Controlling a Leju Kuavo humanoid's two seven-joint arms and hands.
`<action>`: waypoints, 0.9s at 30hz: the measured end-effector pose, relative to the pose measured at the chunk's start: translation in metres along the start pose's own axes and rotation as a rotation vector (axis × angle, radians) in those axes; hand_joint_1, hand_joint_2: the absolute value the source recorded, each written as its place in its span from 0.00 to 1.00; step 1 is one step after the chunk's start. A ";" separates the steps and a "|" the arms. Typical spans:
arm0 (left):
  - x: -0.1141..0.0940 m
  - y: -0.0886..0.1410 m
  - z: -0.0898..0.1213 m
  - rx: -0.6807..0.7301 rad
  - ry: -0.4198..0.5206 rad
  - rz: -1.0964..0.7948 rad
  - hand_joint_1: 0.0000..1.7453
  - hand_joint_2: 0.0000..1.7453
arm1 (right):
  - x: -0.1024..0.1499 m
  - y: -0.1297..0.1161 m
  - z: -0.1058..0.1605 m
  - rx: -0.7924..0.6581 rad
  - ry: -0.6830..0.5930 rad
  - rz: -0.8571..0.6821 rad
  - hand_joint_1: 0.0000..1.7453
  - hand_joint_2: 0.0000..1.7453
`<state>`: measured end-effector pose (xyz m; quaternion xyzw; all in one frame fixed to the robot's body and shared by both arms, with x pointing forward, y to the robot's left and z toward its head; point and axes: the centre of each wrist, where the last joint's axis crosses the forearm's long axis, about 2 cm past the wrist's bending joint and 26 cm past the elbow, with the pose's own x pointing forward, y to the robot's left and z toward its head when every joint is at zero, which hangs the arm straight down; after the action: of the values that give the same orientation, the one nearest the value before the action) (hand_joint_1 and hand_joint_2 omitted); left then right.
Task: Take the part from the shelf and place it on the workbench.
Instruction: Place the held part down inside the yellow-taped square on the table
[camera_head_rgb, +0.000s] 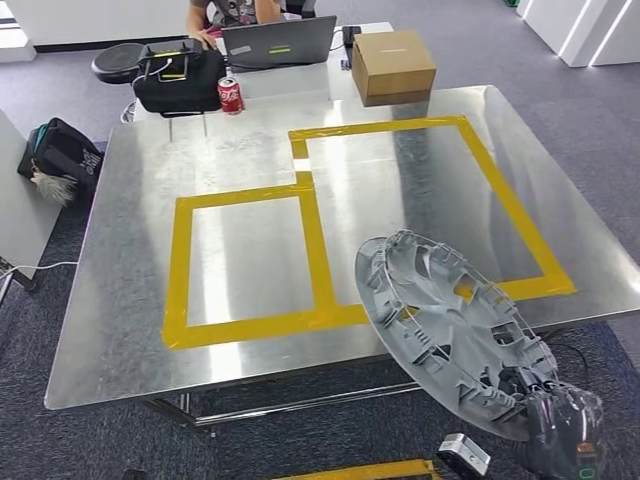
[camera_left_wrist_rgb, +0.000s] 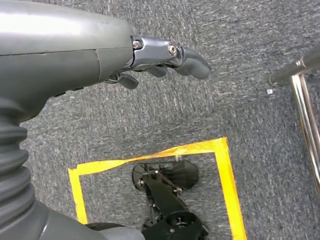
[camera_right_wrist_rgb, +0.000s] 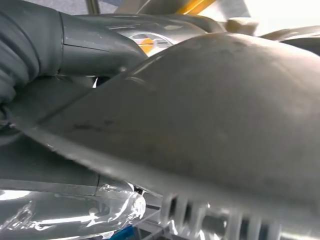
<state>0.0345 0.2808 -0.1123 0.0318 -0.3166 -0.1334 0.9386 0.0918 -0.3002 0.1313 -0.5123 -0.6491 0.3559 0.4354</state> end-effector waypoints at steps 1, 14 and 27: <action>0.000 0.000 0.000 0.002 0.000 0.001 0.00 1.00 | 0.000 0.000 0.000 -0.001 0.000 -0.001 1.00 1.00; -0.001 0.001 0.000 0.006 -0.001 0.006 0.00 1.00 | -0.001 -0.003 0.000 -0.004 -0.002 0.016 1.00 1.00; -0.004 -0.001 0.002 0.006 0.005 0.005 0.00 1.00 | 0.000 -0.004 0.007 0.013 0.011 0.027 1.00 1.00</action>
<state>0.0300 0.2805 -0.1127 0.0338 -0.3149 -0.1300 0.9396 0.0842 -0.3015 0.1328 -0.5201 -0.6374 0.3631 0.4374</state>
